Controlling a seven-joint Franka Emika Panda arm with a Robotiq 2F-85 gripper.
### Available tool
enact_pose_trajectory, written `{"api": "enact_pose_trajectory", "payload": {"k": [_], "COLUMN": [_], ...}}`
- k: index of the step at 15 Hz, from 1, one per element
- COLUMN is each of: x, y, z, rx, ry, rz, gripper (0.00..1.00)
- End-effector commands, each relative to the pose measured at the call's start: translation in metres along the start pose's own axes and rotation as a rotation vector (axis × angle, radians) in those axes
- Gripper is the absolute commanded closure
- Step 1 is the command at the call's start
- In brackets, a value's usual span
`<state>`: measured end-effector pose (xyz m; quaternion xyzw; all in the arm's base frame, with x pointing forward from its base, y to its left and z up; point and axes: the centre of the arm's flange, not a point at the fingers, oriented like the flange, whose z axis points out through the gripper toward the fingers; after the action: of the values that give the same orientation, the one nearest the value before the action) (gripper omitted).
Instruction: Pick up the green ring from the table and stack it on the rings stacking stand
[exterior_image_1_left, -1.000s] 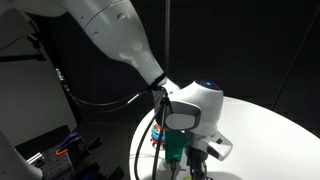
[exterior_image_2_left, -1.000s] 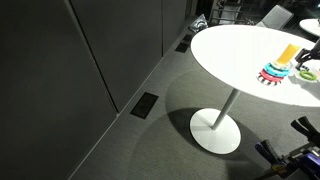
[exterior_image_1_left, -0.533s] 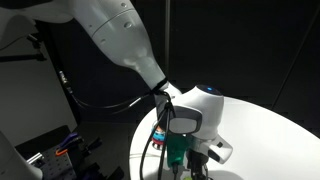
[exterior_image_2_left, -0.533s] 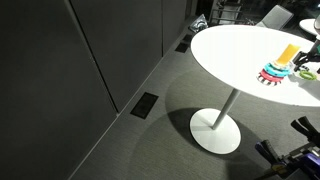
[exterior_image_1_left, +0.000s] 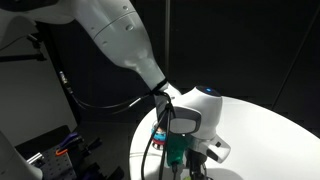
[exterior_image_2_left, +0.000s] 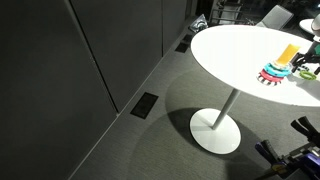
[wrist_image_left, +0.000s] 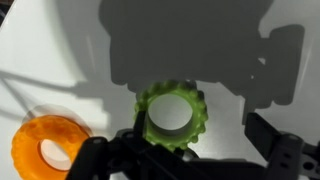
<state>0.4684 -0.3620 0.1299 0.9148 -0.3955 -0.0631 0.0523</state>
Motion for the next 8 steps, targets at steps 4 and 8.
{"api": "enact_pose_trajectory", "payload": {"k": [4,8], "x": [0.0067,0.0055], "y": [-0.0036,-0.0066], "z": [0.0052,0.0065], "rx": [0.024,0.026], "ry": [-0.008,-0.005], "rz": [-0.020,-0.024], "gripper": [0.00,0.25]}}
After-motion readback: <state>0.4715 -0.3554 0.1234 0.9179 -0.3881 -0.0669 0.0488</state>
